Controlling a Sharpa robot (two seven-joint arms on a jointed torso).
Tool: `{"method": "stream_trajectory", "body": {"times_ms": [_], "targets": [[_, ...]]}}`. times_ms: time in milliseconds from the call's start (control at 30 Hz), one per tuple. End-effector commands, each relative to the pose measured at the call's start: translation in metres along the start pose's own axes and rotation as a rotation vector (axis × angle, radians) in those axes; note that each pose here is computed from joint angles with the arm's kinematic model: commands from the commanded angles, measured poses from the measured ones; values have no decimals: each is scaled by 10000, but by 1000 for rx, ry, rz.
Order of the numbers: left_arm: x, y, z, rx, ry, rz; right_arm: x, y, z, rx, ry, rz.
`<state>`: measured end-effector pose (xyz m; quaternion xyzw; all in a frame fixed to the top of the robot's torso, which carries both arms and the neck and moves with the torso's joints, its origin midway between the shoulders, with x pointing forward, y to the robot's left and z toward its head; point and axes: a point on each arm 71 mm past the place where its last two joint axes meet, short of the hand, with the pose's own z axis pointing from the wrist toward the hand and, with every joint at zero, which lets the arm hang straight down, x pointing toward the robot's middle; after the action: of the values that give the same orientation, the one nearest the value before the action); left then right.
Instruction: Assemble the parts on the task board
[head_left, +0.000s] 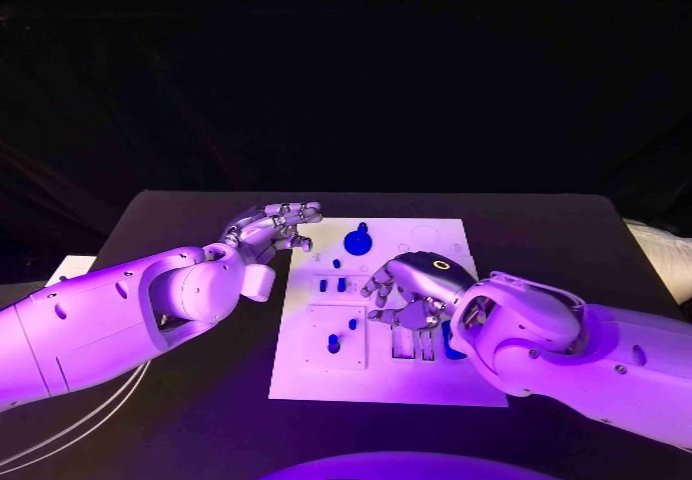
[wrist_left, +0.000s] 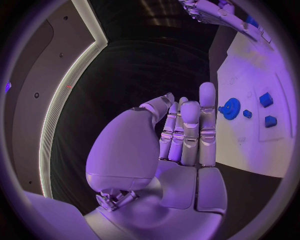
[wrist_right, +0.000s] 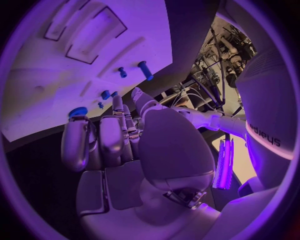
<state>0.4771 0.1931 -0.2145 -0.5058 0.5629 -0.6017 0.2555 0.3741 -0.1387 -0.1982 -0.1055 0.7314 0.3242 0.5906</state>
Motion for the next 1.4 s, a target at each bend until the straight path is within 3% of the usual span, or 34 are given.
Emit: {"method": "stream_trajectory", "body": {"times_ms": [33, 267, 500, 800, 1400], "targets": [[9, -5, -5, 3, 20, -3, -98, -222, -144, 176, -15, 205], [-9, -8, -18, 4, 17, -2, -183, -557, -472, 377, 9, 216], [-8, -7, -19, 3, 20, -3, -124, -670, -654, 477, 69, 141], [-17, -8, -23, 3, 19, -3, -46, -697, -705, 523, 118, 37], [-33, -4, -27, 2, 17, -3, 90, -712, -683, 540, 191, -67]]}}
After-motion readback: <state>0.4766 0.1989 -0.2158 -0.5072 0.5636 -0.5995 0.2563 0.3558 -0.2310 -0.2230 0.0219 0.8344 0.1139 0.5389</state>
